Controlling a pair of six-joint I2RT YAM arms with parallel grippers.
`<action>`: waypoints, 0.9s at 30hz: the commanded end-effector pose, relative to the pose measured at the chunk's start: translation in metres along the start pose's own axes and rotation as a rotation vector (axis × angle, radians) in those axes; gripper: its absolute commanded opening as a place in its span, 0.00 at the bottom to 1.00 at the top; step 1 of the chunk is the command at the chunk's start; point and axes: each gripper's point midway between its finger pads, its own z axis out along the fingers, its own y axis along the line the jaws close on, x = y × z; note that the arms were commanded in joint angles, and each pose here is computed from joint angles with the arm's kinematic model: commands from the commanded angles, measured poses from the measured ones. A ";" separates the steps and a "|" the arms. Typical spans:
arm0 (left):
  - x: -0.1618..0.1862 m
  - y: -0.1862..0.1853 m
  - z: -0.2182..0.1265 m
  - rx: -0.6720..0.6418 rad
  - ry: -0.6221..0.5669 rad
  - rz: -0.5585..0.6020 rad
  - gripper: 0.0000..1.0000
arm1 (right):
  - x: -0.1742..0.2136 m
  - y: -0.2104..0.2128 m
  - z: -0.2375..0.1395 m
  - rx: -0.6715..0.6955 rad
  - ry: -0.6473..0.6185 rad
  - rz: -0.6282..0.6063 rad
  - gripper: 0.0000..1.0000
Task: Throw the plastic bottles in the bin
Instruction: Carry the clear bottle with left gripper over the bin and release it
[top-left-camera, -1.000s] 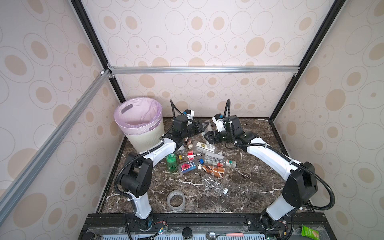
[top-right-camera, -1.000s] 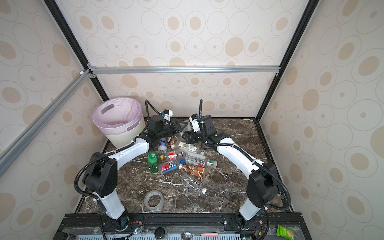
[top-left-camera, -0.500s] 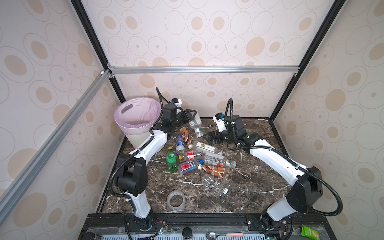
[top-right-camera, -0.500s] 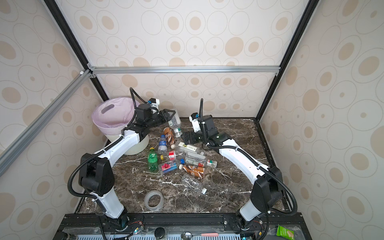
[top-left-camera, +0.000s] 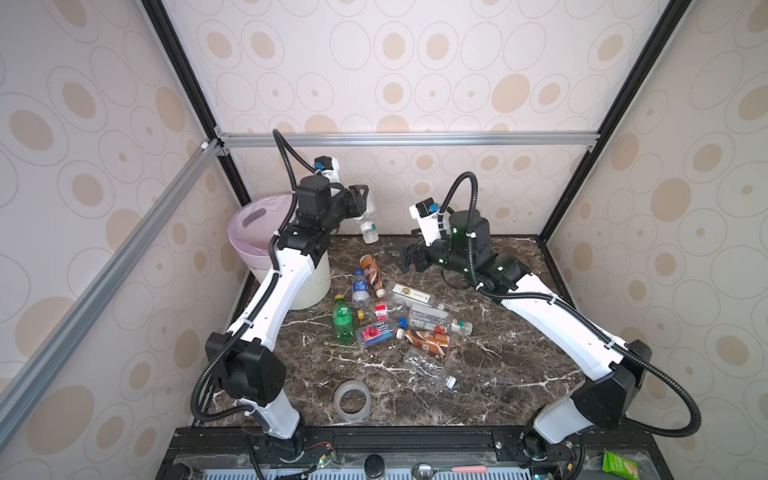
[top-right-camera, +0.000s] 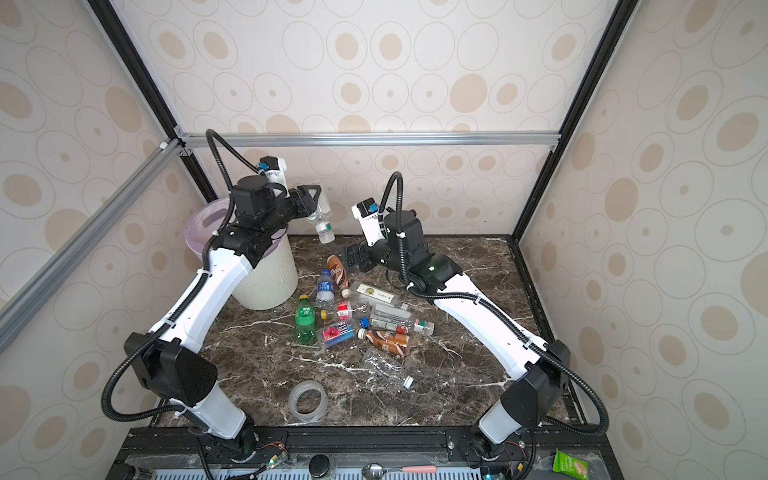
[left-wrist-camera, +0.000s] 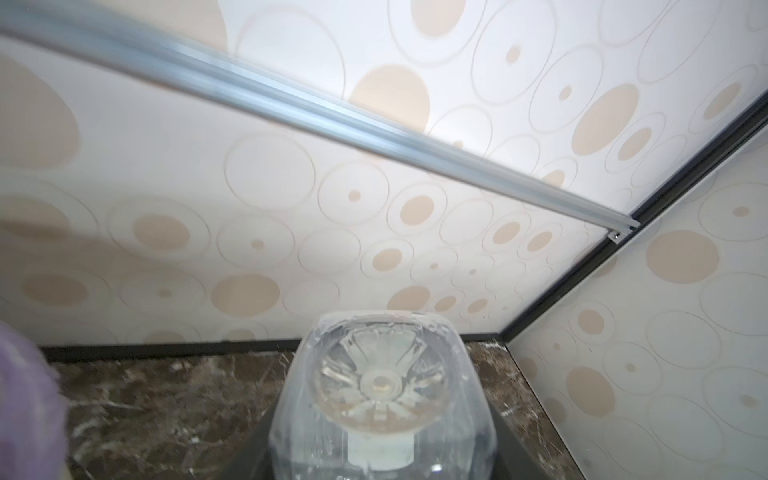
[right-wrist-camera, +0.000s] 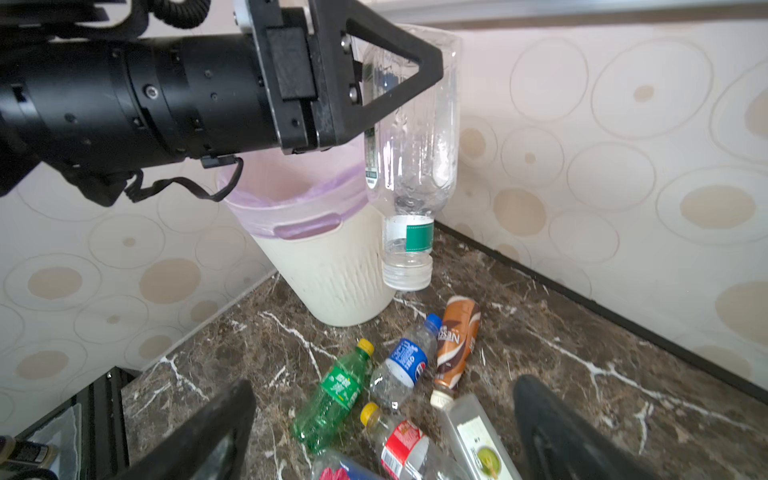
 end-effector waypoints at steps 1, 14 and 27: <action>-0.058 0.003 -0.034 -0.109 -0.146 0.158 0.47 | -0.028 0.011 -0.006 -0.044 -0.078 -0.055 1.00; -0.157 0.024 -0.132 -0.474 -0.443 0.417 0.49 | -0.058 0.018 -0.015 -0.058 -0.144 -0.055 1.00; -0.146 0.066 -0.146 -0.673 -0.454 0.504 0.49 | -0.041 0.014 0.001 -0.060 -0.102 -0.003 1.00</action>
